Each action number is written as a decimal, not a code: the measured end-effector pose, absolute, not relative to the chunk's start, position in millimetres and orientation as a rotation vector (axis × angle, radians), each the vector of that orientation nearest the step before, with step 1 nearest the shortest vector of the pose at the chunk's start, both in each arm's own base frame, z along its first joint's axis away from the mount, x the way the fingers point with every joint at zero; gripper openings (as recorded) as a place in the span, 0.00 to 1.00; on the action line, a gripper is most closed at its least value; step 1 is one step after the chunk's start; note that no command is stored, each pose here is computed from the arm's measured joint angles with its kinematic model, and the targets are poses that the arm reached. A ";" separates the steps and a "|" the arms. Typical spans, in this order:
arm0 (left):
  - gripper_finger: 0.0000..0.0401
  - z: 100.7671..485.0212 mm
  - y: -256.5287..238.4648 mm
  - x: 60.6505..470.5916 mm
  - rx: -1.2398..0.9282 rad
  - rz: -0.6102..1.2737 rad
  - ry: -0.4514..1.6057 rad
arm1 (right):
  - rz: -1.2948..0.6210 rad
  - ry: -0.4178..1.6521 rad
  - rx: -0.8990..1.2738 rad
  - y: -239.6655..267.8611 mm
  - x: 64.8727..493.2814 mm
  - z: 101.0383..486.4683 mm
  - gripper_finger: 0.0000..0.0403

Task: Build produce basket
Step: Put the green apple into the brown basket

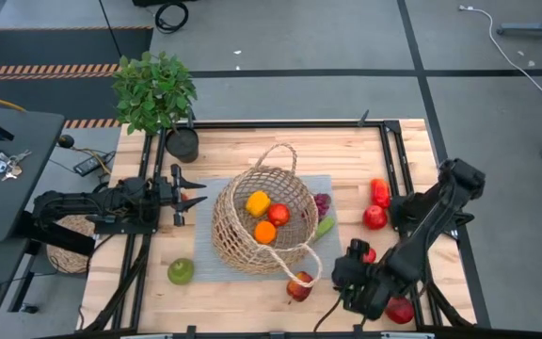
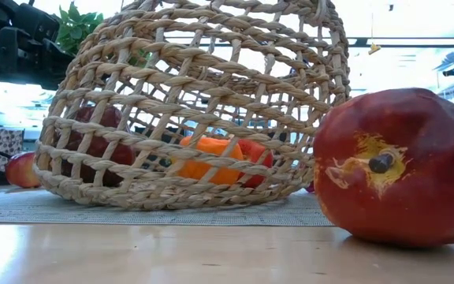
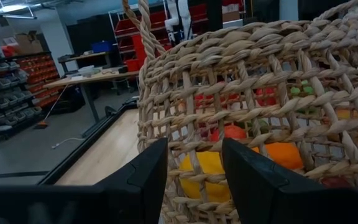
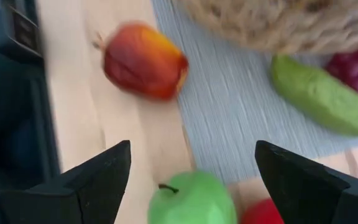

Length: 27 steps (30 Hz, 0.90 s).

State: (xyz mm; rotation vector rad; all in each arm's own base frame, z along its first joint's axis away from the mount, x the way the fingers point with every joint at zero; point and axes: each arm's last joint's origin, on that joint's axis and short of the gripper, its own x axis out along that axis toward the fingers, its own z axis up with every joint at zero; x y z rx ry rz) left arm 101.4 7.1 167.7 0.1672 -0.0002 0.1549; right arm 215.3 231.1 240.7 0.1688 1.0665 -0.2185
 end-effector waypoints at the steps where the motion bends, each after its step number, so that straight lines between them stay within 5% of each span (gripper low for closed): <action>1: 0.40 167.8 7.1 101.4 0.167 0.155 -0.001 | -0.232 1.083 0.156 233.4 215.5 234.7 0.86; 12: 0.40 167.7 7.1 101.4 0.167 0.155 0.000 | -0.242 1.265 0.057 248.5 219.8 189.5 0.90; 27: 0.40 167.6 7.1 101.4 0.168 0.155 0.000 | -0.246 1.254 -0.052 253.7 208.6 185.7 0.92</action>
